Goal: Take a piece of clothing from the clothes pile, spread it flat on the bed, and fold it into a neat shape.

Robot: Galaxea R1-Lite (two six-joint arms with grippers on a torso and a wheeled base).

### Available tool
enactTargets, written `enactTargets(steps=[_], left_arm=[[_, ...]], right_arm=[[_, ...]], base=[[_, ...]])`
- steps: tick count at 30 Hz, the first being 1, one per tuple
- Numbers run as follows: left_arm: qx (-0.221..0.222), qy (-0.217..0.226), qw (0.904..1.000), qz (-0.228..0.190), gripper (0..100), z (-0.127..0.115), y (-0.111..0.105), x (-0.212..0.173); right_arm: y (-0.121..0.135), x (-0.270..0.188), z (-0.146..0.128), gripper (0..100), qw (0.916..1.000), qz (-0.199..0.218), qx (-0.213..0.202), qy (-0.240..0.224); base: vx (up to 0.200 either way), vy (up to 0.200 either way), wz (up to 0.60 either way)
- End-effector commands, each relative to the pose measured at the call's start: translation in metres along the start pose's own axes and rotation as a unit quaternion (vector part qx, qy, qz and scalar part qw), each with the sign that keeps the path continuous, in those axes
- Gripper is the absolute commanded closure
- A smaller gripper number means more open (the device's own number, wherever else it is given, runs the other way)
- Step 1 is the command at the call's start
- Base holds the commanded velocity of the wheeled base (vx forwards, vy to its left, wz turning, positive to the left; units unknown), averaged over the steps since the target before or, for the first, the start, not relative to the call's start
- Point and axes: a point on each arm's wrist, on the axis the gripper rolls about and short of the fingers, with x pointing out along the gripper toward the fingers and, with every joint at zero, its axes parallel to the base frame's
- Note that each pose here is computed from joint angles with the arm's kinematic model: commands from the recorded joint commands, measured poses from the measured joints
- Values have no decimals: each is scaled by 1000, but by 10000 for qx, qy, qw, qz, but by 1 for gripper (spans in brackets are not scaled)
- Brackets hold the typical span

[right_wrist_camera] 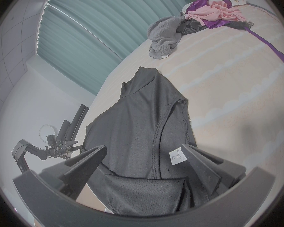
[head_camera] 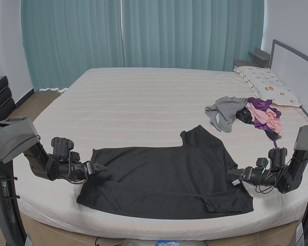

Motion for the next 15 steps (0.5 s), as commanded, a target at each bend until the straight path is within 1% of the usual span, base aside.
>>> enactTargets(steps=[1,10,15], left_arm=[[-16,48,10000,16,100,-3,1,0],[-118,160,9997,143,100,-12,7,-6],[-152,64,9998,135,100,-10,6,-17]], right_arm=[[-1,0,-1,0,10000,-13,14,18],[-1,-1,-1,0,10000,-26,26,4],[-1,-2,-1,0,10000,-20,27,-4]], base=[[0,0,0],[0,0,0],[0,0,0]])
